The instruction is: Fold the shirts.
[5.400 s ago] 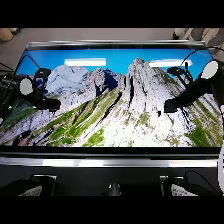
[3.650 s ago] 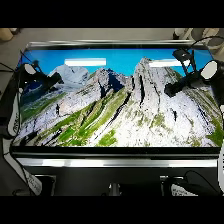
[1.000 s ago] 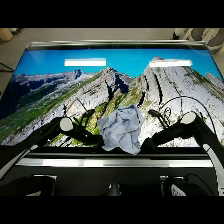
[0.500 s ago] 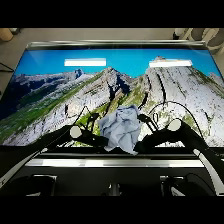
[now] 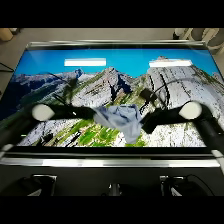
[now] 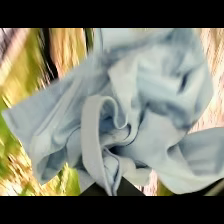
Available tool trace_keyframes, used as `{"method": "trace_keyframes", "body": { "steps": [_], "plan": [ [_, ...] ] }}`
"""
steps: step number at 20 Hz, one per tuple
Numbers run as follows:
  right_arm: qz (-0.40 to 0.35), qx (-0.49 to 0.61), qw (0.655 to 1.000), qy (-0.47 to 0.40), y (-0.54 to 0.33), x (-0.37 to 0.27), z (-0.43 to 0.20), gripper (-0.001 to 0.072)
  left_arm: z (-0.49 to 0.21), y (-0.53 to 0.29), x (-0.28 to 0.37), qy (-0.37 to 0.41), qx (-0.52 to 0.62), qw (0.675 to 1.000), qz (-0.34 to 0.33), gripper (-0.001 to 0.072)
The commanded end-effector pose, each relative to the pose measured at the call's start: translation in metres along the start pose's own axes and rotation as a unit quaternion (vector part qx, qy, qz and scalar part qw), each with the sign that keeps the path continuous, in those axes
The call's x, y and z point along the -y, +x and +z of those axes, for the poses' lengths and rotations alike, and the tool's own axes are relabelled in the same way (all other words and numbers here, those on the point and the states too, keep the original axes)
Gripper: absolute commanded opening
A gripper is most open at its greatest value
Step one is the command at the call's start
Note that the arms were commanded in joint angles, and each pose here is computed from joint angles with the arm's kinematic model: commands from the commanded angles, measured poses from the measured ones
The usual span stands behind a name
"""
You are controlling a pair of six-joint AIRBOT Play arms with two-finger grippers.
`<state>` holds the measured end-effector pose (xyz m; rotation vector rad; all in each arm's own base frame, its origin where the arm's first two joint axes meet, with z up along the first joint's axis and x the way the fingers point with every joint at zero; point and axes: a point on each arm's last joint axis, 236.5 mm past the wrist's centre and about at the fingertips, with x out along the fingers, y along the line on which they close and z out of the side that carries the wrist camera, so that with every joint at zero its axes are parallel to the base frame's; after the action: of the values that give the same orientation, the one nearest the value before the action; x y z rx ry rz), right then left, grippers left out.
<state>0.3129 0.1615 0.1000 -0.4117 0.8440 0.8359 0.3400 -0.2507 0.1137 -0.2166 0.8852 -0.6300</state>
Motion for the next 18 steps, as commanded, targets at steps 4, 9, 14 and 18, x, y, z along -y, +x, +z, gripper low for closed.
{"method": "trace_keyframes", "body": {
  "steps": [4,9,14,18],
  "plan": [
    [-0.415,0.273,0.865,-0.073,-0.360,0.048,0.141,0.0017,0.178,-0.367,0.081,0.098,0.461,0.881,0.040,0.0024],
    [-0.344,0.354,0.868,-0.062,-0.378,0.001,0.160,0.0018,0.163,-0.441,0.137,0.155,0.531,0.833,0.000,0.0024],
    [-0.409,0.285,0.865,-0.055,-0.375,0.037,0.138,0.0018,0.152,-0.385,0.068,0.110,0.425,0.892,0.110,0.0024],
    [-0.362,0.177,0.915,-0.031,-0.285,0.083,0.133,0.0021,0.117,-0.275,-0.001,0.060,0.257,0.952,0.157,0.0024]
  ]
}}
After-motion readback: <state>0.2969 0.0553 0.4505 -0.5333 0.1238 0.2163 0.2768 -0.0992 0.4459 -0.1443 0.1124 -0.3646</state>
